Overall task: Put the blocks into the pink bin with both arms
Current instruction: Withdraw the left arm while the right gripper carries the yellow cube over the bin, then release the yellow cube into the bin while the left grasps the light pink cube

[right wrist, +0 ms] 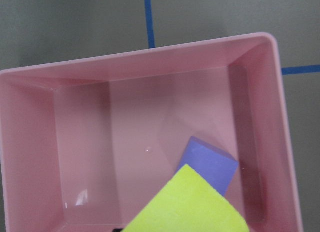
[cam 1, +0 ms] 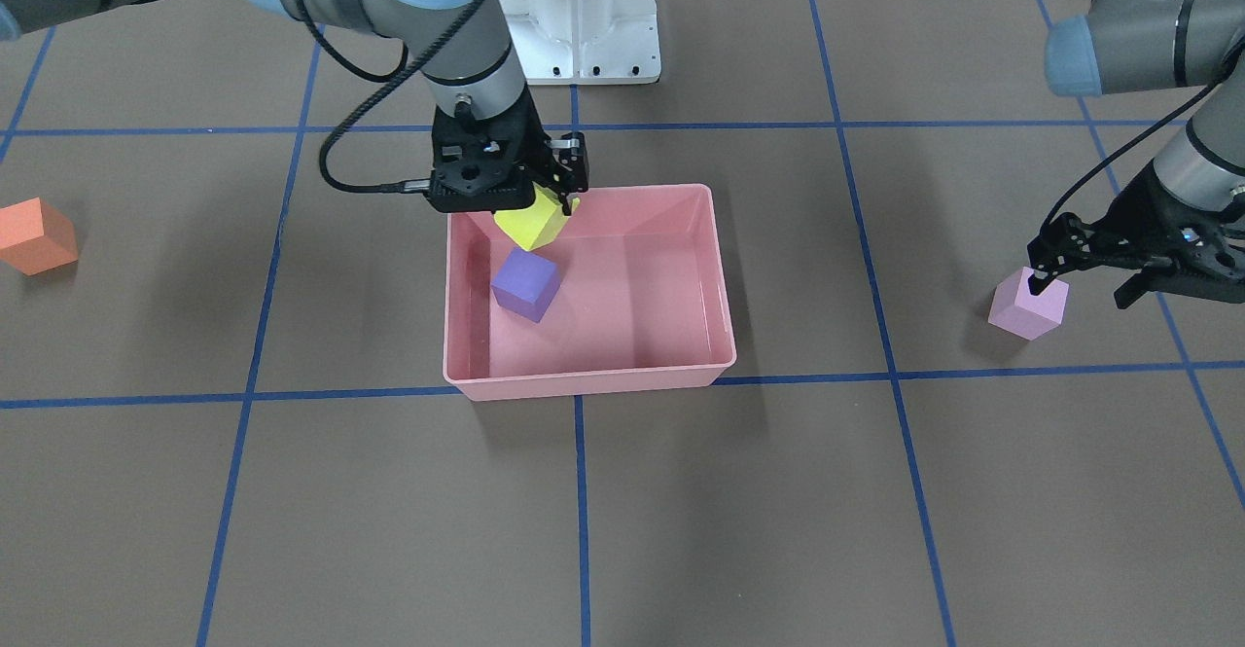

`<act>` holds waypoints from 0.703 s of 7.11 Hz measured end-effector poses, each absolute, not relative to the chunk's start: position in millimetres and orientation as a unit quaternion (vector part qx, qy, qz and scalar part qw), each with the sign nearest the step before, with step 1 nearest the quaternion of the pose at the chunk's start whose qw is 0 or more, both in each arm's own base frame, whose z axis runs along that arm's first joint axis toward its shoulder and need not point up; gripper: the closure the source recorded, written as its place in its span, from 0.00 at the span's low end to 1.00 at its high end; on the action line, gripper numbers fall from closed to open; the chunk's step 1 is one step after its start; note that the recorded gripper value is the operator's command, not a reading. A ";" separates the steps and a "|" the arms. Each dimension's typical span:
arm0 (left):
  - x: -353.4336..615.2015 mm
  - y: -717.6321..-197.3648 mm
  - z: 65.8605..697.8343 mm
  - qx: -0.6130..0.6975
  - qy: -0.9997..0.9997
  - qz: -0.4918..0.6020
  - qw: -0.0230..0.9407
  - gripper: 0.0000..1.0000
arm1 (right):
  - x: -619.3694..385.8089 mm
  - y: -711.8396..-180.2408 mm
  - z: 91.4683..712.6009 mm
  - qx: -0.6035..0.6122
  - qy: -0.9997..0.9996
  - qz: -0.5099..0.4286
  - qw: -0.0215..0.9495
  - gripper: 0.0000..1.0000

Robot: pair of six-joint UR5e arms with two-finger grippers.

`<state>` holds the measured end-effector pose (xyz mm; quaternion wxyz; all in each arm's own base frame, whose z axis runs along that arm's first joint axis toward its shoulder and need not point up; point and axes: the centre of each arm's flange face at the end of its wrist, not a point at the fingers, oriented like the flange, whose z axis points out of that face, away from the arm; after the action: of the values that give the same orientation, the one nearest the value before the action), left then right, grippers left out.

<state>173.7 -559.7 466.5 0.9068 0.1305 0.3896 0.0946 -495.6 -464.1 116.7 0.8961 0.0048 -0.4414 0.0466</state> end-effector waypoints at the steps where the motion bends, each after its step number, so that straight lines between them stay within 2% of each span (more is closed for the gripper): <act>1: 173.2 -559.4 488.0 0.136 0.393 0.122 0.901 0.01 | -516.5 -460.0 112.6 0.002 -0.434 0.047 0.899 1.00; 5: 167.9 -540.9 518.0 0.139 0.396 0.141 0.897 0.00 | -548.2 -465.6 120.4 0.023 -0.437 0.047 0.898 1.00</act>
<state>167.9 -540.9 518.0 0.8968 0.1389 0.3955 0.1413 -548.2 -465.6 120.4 0.8981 0.0225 -0.4367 0.0466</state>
